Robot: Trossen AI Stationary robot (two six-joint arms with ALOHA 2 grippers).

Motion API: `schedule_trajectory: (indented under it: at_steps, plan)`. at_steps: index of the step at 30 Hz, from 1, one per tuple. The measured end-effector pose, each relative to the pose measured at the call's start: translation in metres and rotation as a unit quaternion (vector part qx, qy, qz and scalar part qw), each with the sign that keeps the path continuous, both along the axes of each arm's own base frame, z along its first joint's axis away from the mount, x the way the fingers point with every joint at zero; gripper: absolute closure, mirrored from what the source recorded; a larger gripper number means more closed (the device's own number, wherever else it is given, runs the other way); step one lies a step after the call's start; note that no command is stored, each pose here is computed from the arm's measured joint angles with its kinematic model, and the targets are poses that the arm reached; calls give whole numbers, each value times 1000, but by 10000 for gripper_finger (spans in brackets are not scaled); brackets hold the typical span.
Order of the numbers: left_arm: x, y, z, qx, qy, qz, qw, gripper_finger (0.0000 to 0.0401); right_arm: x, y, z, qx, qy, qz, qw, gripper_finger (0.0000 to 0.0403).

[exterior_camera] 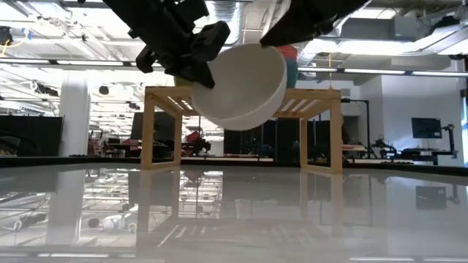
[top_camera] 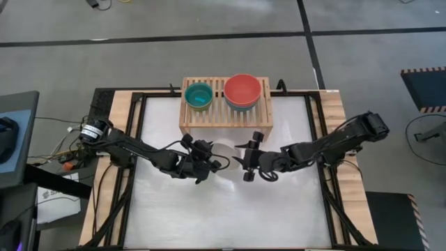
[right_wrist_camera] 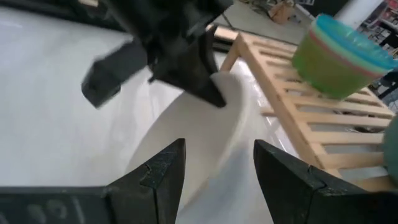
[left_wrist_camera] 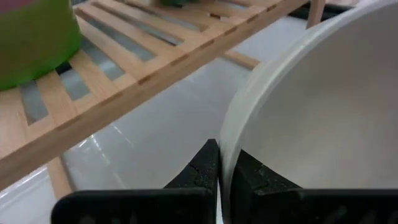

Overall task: Place and stack bowls onto a shelf
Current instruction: Stack the white bowl on top of the orange bowl

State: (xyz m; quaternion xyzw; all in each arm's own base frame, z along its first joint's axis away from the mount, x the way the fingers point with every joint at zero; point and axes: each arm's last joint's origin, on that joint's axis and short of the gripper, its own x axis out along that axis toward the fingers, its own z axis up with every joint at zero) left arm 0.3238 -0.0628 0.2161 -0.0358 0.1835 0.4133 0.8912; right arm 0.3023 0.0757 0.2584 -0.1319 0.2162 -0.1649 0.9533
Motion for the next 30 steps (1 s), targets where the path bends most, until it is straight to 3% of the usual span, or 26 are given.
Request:
schedule_trajectory:
  at_steps: [10, 24, 30]
  plan:
    - [4, -2, 4, 10, -13, -12, 1000, 401, 8, -4, -19, -33, 21, -67, 997, 197]
    - [6, -10, 6, -4, -20, -58, 998, 397, 4, -23, -28, 3, 48, -133, 990, 355]
    - [9, -14, 9, -23, -25, -93, 995, 338, 2, -25, -28, 14, 66, -130, 989, 375]
